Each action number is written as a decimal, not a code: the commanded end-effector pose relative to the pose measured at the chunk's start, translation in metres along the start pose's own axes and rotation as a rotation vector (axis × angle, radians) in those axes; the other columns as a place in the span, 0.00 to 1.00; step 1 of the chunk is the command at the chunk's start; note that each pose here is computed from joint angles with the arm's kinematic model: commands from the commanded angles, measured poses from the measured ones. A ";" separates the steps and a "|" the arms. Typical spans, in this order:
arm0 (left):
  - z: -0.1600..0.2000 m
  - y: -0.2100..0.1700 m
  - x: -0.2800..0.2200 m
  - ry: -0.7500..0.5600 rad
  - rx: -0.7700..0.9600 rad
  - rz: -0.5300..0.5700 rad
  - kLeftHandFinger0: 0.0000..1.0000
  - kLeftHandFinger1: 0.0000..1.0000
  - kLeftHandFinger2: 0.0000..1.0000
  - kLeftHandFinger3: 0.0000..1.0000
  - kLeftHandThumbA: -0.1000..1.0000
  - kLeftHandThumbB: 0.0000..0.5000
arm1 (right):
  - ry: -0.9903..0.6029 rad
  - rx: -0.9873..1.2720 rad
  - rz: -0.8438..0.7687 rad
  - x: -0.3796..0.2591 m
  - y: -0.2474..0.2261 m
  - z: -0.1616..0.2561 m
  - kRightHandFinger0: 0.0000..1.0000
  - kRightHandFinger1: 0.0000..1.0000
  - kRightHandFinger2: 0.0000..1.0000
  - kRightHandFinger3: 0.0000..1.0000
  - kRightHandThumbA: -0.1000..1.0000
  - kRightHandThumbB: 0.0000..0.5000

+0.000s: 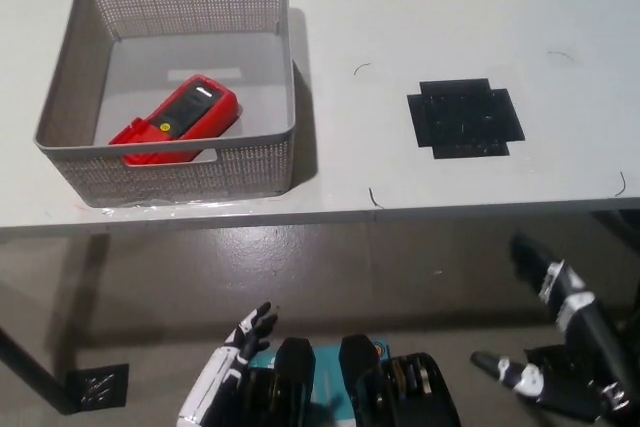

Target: Use the right hand to pick up a multimeter on the right side and put it into a container on the left side

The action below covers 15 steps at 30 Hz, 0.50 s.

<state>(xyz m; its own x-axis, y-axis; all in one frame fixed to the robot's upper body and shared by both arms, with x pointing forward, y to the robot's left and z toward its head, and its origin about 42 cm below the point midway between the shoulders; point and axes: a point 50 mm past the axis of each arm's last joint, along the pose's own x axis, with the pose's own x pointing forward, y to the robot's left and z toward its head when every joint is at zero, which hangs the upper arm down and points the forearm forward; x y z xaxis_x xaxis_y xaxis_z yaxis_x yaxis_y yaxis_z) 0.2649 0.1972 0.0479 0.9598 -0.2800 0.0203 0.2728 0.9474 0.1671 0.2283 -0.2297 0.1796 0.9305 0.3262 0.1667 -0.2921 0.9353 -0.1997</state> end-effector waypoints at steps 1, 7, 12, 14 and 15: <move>0.012 0.006 0.006 -0.086 -0.030 0.053 1.00 1.00 1.00 1.00 1.00 0.72 | -0.068 0.013 0.030 0.004 0.010 -0.015 1.00 1.00 1.00 1.00 1.00 0.69; 0.011 0.002 0.008 -0.079 -0.044 0.051 1.00 1.00 1.00 1.00 1.00 0.77 | 0.057 0.146 0.038 0.004 0.023 -0.072 1.00 1.00 1.00 1.00 1.00 0.68; 0.010 0.000 0.009 -0.085 -0.050 0.066 1.00 1.00 1.00 1.00 1.00 0.73 | 0.173 0.204 0.073 0.014 0.025 -0.107 1.00 1.00 1.00 1.00 1.00 0.70; 0.011 0.003 0.011 -0.084 -0.047 0.076 1.00 1.00 1.00 1.00 1.00 0.75 | 0.221 0.186 0.102 0.022 0.024 -0.121 1.00 1.00 1.00 1.00 1.00 0.73; 0.011 0.003 0.012 -0.084 -0.051 0.083 1.00 1.00 1.00 1.00 1.00 0.77 | 0.234 0.161 0.113 0.025 0.023 -0.123 1.00 1.00 1.00 1.00 1.00 0.71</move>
<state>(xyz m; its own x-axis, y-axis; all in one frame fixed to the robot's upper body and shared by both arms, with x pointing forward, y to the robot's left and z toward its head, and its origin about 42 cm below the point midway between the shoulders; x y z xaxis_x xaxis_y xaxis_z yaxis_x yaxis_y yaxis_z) 0.2675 0.1935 0.0492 0.9656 -0.2564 0.0429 0.2492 0.9600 0.1278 0.2532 -0.2217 0.0559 0.9315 0.3399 -0.1294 -0.3462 0.9377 -0.0296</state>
